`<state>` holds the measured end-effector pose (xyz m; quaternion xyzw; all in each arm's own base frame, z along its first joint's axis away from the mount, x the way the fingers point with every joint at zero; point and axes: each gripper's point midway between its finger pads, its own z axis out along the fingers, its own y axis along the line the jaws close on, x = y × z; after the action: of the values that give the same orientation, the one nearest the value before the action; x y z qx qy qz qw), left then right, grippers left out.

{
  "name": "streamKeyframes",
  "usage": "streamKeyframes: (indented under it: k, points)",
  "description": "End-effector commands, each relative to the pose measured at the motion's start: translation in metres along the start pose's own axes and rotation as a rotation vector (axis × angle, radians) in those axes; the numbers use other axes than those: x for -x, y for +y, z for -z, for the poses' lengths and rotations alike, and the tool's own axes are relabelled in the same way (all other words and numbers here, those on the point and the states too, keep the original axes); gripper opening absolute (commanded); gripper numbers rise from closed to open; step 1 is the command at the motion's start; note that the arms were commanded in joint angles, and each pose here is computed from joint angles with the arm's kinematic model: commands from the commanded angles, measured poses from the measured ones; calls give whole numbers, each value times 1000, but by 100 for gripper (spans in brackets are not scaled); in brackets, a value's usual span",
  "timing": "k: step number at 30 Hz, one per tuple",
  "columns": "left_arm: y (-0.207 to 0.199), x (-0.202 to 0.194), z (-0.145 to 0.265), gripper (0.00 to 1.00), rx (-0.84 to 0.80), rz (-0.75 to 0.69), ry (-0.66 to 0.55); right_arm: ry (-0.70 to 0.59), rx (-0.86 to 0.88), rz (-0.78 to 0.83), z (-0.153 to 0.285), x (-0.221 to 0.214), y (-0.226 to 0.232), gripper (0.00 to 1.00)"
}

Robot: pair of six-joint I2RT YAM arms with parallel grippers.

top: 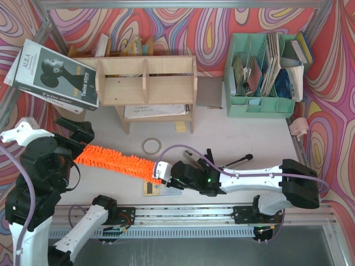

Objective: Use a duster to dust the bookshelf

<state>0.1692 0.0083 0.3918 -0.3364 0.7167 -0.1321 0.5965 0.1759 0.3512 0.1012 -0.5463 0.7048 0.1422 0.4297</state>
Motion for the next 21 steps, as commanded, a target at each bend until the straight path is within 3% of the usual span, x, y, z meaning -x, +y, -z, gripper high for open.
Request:
streamKeyframes:
  k: [1,8,21]
  points:
    - [-16,16,13,98,-134,-209,-38,-77,-59,-58,8,20,-7,0]
    - [-31,2,15,99,-354,-415,-103,-87,-68,-74,11,24,-5,0]
    - [-18,-48,0,98,-493,-475,-152,-132,-148,-102,14,48,-13,0]
